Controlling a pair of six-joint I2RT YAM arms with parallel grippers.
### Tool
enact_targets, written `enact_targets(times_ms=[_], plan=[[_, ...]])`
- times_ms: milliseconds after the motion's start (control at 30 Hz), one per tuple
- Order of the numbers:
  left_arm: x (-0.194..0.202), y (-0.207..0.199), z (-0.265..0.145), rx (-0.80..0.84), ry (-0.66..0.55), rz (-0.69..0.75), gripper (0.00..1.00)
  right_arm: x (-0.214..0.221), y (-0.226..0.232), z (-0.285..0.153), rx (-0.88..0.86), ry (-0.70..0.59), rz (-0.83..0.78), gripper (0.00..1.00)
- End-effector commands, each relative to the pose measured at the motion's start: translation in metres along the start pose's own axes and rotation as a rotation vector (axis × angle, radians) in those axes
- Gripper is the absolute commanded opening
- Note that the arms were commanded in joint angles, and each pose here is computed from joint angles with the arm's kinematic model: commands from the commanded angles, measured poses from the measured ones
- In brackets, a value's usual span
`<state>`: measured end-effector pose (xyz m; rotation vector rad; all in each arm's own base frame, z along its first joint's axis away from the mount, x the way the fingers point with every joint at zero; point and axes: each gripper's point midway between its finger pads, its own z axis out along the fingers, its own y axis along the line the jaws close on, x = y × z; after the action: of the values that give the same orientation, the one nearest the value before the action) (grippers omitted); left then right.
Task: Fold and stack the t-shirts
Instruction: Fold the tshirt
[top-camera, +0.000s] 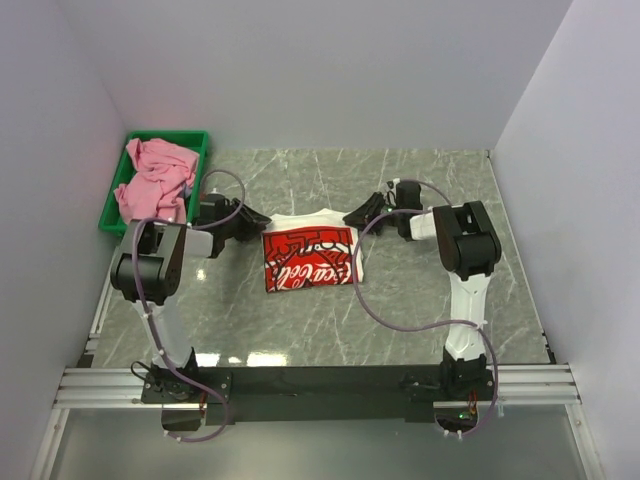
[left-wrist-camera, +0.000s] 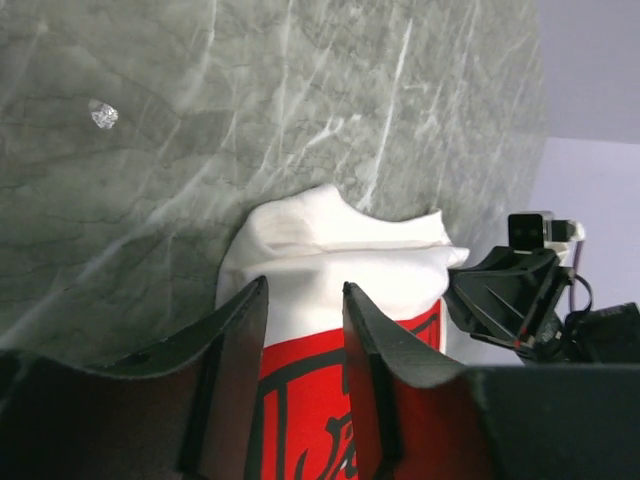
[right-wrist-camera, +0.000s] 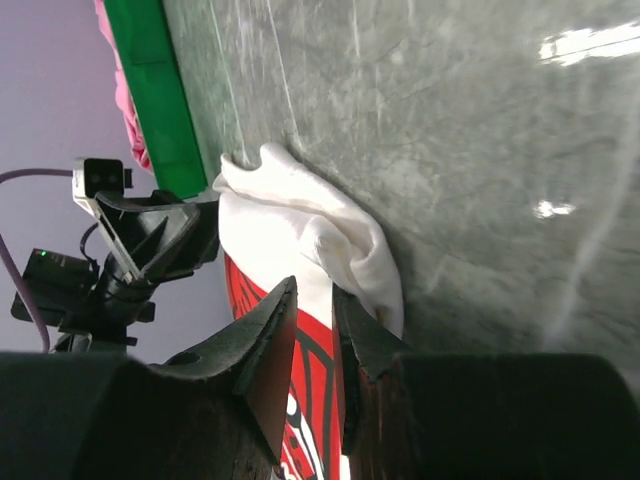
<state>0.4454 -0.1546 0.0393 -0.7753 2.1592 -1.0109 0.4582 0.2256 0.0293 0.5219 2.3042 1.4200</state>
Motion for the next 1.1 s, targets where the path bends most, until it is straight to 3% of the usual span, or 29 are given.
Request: enact_targets(times_ms=[0,167,233,267,333,367,467,767,1067], plan=[[-0.009,-0.014,-0.008,0.065,-0.022,0.006,0.43,-0.016,0.011,-0.015,0.003,-0.059,-0.052,0.29],[-0.033,-0.071,-0.049,0.121,-0.097,0.115,0.52,-0.022,0.049,-0.05,0.088,-0.069,-0.221,0.31],[-0.038,-0.075,-0.065,0.067,-0.116,0.138,0.61,-0.028,0.062,-0.066,0.137,-0.104,-0.305,0.38],[-0.048,-0.095,-0.082,0.085,-0.153,0.185,0.66,-0.019,0.054,-0.073,0.194,-0.074,-0.287,0.4],[-0.059,-0.107,-0.109,0.038,-0.201,0.249,0.8,-0.012,0.047,-0.09,0.288,-0.068,-0.321,0.47],[-0.064,-0.111,-0.119,0.024,-0.23,0.273,0.8,-0.008,0.043,-0.096,0.32,-0.06,-0.332,0.49],[-0.074,-0.107,-0.159,-0.081,-0.312,0.363,0.99,0.006,0.029,-0.113,0.434,-0.035,-0.373,0.54],[-0.069,-0.069,-0.241,-0.26,-0.465,0.51,0.99,0.036,0.005,-0.122,0.546,0.051,-0.417,0.55],[-0.058,-0.044,-0.254,-0.279,-0.508,0.526,0.99,0.053,-0.002,-0.088,0.547,0.131,-0.423,0.54]])
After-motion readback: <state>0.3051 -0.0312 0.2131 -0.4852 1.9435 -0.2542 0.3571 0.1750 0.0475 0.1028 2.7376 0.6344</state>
